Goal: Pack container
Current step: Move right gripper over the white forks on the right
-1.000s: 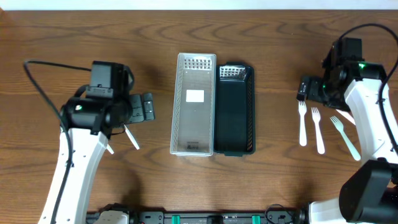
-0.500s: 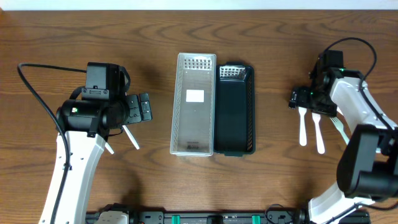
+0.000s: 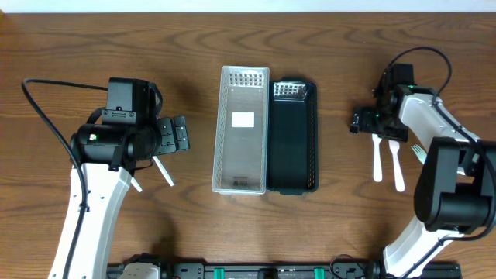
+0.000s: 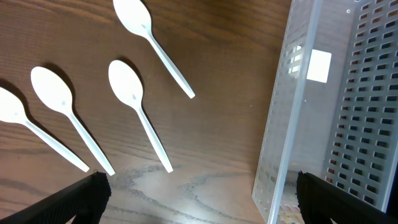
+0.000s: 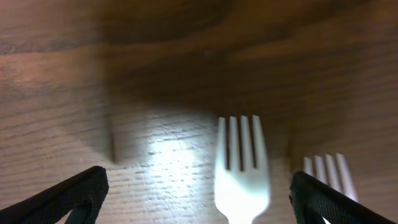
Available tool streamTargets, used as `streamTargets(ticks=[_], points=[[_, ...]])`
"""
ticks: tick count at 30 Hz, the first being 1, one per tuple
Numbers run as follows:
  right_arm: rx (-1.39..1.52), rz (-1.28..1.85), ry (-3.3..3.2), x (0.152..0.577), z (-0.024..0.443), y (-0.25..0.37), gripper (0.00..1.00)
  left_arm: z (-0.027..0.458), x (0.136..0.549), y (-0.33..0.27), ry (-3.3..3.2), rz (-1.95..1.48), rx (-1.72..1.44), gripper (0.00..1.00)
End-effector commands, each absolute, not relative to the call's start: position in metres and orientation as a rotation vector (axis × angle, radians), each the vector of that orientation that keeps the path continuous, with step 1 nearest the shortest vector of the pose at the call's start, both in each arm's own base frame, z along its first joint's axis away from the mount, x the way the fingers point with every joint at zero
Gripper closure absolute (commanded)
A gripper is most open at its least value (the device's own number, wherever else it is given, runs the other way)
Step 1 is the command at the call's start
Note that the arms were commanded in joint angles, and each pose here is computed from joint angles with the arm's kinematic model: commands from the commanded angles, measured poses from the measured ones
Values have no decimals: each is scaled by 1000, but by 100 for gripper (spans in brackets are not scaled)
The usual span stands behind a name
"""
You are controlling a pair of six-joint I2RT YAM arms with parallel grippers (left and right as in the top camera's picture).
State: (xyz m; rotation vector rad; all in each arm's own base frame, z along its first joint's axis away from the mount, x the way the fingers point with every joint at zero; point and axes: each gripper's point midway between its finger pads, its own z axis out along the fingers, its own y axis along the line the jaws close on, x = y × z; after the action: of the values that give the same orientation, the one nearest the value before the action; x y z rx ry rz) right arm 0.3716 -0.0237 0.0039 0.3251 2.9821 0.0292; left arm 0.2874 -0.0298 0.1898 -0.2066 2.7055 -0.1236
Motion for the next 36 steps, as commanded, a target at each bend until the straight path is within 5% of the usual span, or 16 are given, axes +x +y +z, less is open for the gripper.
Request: streamTargets(ticks=[1, 13, 28, 36], points=[[274, 49, 3015, 369, -7, -14, 4, 193, 289, -27, 2699, -106, -208, 2], [287, 56, 3059, 363, -21, -11, 17, 191, 288, -27, 2703, -106, -208, 2], [289, 52, 3055, 364, -21, -12, 60, 191, 288, -27, 2703, -105, -208, 2], [289, 46, 3051, 365, -21, -13, 70, 191, 288, -27, 2703, -105, -208, 2]])
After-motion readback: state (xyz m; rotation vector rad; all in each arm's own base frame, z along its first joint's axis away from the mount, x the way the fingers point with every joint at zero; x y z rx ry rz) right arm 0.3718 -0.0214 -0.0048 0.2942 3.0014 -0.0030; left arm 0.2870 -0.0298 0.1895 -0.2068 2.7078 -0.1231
